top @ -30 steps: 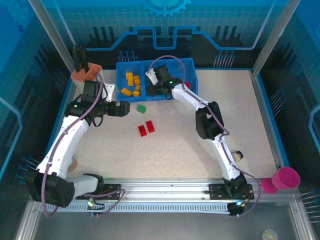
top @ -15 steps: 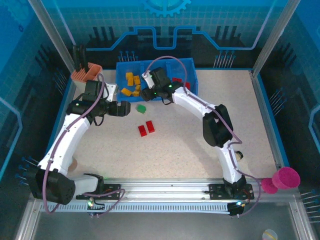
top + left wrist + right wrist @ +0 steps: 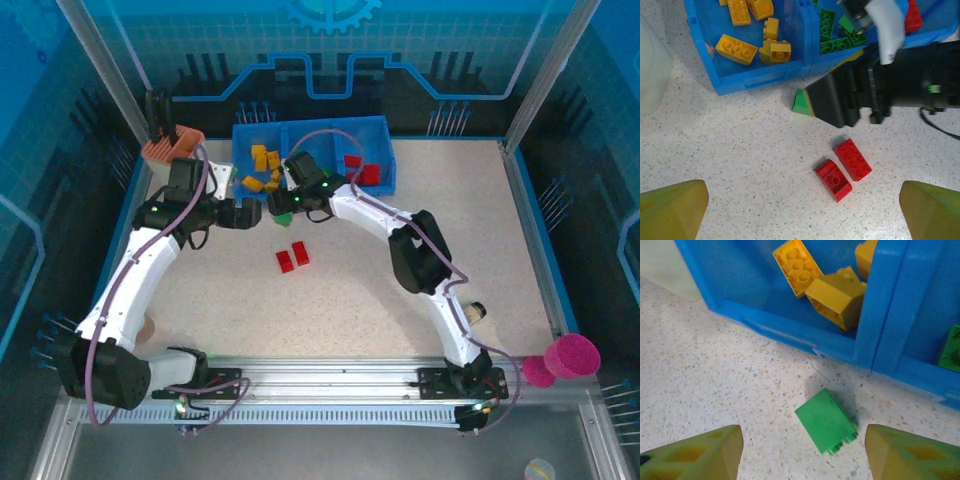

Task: Sort the legos into containers by color
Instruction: Pick up the lego from the center of the table.

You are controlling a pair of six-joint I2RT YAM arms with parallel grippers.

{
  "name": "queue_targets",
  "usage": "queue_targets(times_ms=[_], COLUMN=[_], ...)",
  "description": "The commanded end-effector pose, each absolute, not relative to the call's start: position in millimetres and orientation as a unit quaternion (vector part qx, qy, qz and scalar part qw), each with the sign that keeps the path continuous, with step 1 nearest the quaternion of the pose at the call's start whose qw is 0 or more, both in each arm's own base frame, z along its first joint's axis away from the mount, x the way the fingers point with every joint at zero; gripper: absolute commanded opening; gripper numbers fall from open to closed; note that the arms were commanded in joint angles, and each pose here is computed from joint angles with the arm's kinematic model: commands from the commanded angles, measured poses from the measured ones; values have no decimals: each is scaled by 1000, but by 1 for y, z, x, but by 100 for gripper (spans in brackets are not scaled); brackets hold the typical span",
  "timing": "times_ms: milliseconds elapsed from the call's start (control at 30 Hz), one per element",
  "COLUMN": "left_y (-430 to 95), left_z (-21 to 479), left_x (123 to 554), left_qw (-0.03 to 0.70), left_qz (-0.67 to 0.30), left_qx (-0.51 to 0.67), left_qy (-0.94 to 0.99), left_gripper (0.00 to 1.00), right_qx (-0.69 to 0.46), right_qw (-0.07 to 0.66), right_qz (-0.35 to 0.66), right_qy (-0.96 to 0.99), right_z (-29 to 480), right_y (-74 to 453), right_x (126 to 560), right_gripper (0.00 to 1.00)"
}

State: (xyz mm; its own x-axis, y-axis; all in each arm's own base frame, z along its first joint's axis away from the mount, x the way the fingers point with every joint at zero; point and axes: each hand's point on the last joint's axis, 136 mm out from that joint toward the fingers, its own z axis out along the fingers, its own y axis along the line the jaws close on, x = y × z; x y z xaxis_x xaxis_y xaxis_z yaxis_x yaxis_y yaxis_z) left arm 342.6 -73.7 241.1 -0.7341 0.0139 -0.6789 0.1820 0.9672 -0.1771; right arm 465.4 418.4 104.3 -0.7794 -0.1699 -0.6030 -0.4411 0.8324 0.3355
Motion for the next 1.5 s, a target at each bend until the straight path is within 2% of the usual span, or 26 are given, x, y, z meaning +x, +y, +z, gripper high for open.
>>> queue_targets(times_ms=[0,433,800,1100,1233,1467], left_y=[-74,-75,-74,-74,-73,-71], left_z=[249,246,244,236,236,234], left_x=[338,337,336,337,337,337], left_qw=[380,382,382,373,373,373], left_qz=[-119,-122,-120,-120,-115,-109], left_qx=[62,65,66,65,65,63], left_qy=[915,914,914,918,918,919], left_gripper=[99,99,99,99,99,99], right_qx=[-154,-218,-252,-264,-268,-252], right_qw=[254,250,217,217,226,261], right_qz=[235,165,130,115,116,129], right_qy=[926,929,934,933,929,923], right_z=[83,36,0,-6,6,69], right_y=[429,442,436,428,423,389], right_x=[462,460,445,442,438,435], right_gripper=[67,72,67,41,30,25])
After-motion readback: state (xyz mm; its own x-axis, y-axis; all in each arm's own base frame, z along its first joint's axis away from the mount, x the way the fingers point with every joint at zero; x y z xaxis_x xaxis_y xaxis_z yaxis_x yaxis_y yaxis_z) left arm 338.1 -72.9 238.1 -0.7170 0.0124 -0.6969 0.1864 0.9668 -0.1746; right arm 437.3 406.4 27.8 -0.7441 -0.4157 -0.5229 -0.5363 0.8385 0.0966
